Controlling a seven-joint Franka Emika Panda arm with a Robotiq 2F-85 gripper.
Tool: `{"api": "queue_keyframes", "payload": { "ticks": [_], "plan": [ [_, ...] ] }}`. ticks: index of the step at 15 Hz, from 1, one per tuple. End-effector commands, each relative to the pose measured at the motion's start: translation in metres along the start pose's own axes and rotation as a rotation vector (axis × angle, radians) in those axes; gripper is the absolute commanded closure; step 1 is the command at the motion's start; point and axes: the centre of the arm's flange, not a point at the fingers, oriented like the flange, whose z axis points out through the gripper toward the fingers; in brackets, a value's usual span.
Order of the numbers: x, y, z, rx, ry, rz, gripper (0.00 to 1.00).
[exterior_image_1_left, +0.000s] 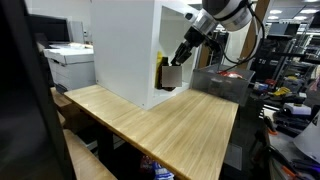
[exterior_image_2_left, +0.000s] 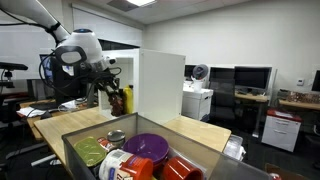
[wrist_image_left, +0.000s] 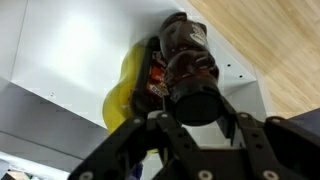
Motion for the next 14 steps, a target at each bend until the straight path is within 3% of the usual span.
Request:
{"api": "queue_keyframes", "payload": {
  "ticks": [1,14],
  "plan": [
    [0.0022,0.0088,0.0090,-0.018,0.038,-0.005,0.80],
    [-0.0041,0.0164,0.0186,-0.016,0.105,0.068,0.80]
  ]
}}
